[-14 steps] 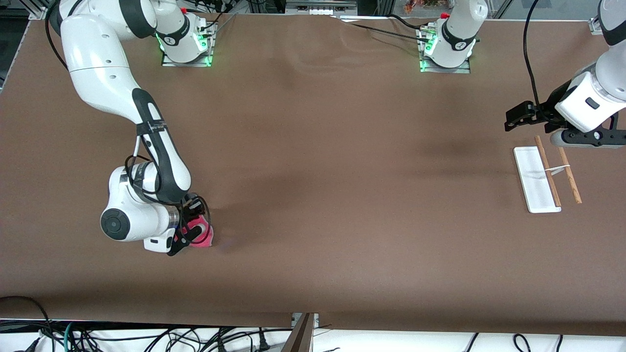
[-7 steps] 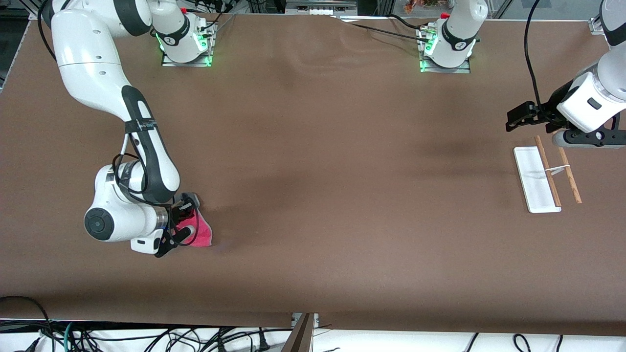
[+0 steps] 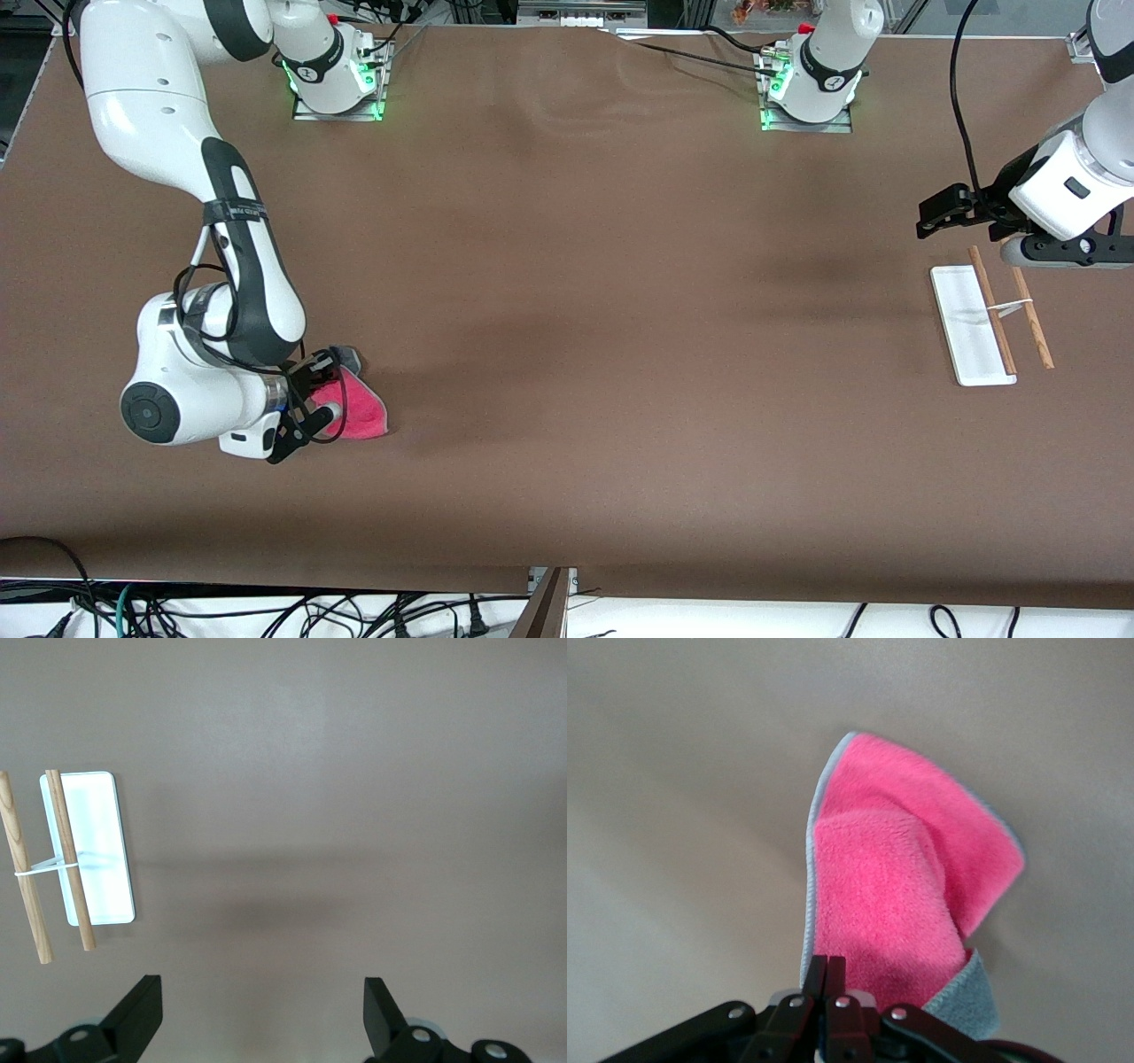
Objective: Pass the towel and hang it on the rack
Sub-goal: 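Lift the towel with the right gripper while the left gripper moves toward it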
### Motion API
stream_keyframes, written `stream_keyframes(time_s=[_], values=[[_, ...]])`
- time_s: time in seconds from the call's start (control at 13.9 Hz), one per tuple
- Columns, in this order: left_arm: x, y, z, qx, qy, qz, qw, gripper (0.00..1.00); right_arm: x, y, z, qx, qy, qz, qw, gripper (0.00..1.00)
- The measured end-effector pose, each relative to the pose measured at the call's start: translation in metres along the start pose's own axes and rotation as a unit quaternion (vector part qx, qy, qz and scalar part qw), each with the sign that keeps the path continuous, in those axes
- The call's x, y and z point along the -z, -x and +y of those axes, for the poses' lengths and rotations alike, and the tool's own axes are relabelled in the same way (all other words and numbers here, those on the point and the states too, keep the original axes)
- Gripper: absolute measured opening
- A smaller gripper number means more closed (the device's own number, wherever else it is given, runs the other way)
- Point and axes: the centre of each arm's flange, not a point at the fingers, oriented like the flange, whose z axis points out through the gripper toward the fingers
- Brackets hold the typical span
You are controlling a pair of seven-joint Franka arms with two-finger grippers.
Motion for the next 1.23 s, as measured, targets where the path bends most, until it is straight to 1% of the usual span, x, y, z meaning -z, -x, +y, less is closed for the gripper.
stream_keyframes(time_s=[0.29, 0.5, 0.79, 1.08, 1.15, 1.23], values=[[0.000, 0.000, 0.000, 0.000, 0.000, 0.000, 1.000, 1.00, 0.041, 0.010, -0.020, -0.019, -0.006, -0.017, 1.000, 0.02], [0.000, 0.000, 0.000, 0.000, 0.000, 0.000, 1.000, 1.00, 0.079, 0.015, -0.049, -0.040, -0.004, -0.023, 0.999, 0.02], [0.000, 0.000, 0.002, -0.002, 0.000, -0.001, 1.000, 1.00, 0.131, 0.024, -0.115, -0.074, 0.009, -0.027, 0.997, 0.02], [0.000, 0.000, 0.003, -0.002, 0.000, -0.001, 1.000, 1.00, 0.185, 0.051, -0.186, -0.103, 0.020, -0.033, 0.994, 0.02], [0.000, 0.001, 0.004, -0.003, 0.001, -0.002, 1.000, 1.00, 0.196, 0.057, -0.203, -0.109, 0.020, -0.031, 0.993, 0.02], [-0.001, 0.002, 0.006, -0.003, 0.010, -0.006, 1.000, 1.00, 0.206, 0.062, -0.221, -0.115, 0.019, -0.026, 0.993, 0.02]])
